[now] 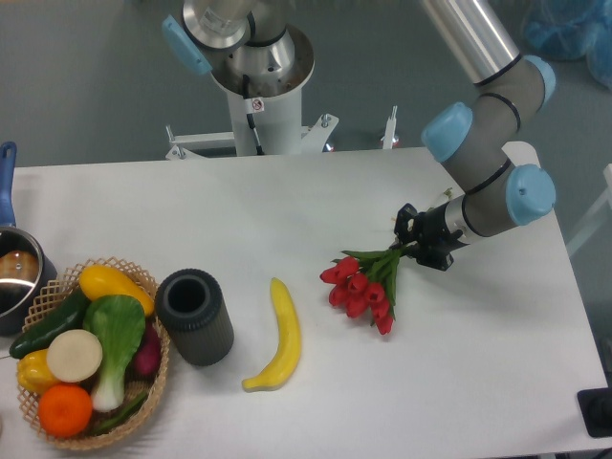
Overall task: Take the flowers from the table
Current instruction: 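Lift the red tulip bunch up off the table by the stems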
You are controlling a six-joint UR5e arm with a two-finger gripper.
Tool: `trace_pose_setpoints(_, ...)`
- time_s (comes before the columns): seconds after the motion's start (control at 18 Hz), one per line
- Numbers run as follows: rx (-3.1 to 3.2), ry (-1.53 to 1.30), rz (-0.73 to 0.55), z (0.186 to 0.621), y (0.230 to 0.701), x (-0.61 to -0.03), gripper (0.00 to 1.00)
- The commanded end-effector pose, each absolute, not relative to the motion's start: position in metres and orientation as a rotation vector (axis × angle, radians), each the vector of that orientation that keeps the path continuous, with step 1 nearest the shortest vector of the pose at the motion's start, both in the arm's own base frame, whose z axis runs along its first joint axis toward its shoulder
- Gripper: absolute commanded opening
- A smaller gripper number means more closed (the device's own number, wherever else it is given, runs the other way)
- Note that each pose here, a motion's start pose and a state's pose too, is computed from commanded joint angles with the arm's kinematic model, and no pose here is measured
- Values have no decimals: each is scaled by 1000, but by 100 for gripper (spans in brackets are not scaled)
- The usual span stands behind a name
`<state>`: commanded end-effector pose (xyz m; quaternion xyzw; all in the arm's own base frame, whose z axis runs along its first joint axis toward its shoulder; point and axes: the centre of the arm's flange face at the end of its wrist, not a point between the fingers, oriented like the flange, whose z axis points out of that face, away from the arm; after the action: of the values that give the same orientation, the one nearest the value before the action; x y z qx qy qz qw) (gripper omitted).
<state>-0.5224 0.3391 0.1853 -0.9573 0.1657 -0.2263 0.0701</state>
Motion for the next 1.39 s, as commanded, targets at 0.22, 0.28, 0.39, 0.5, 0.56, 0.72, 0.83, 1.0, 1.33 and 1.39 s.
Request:
trace_pose_setpoints(0.22, -2839, 472, -640, 204, 340, -521, 16)
trace_pose_setpoints(0.28, -2827, 463, -623, 210, 339, -521, 16)
trace_pose_setpoints(0.39, -2785, 443, -585, 226, 343, -521, 16)
trace_pose_setpoints(0.5, -2745, 419, -539, 246, 342, -520, 16)
trace_pose_setpoints(0.56, -2721, 404, -533, 250, 341, -520, 17)
trace_pose_setpoints(0.72, -2646, 330, -500, 274, 326, -517, 17)
trace_pose_setpoints(0.83, -2548, 275, -458, 294, 320, -514, 17)
trace_pose_setpoints(1.0, -2406, 202, -402, 330, 317, -499, 18)
trace_pose_setpoints(1.33, -2240, 89, -318, 412, 324, -470, 18)
trace_pose_setpoints(1.39, -2201, 70, -314, 425, 326, -465, 18)
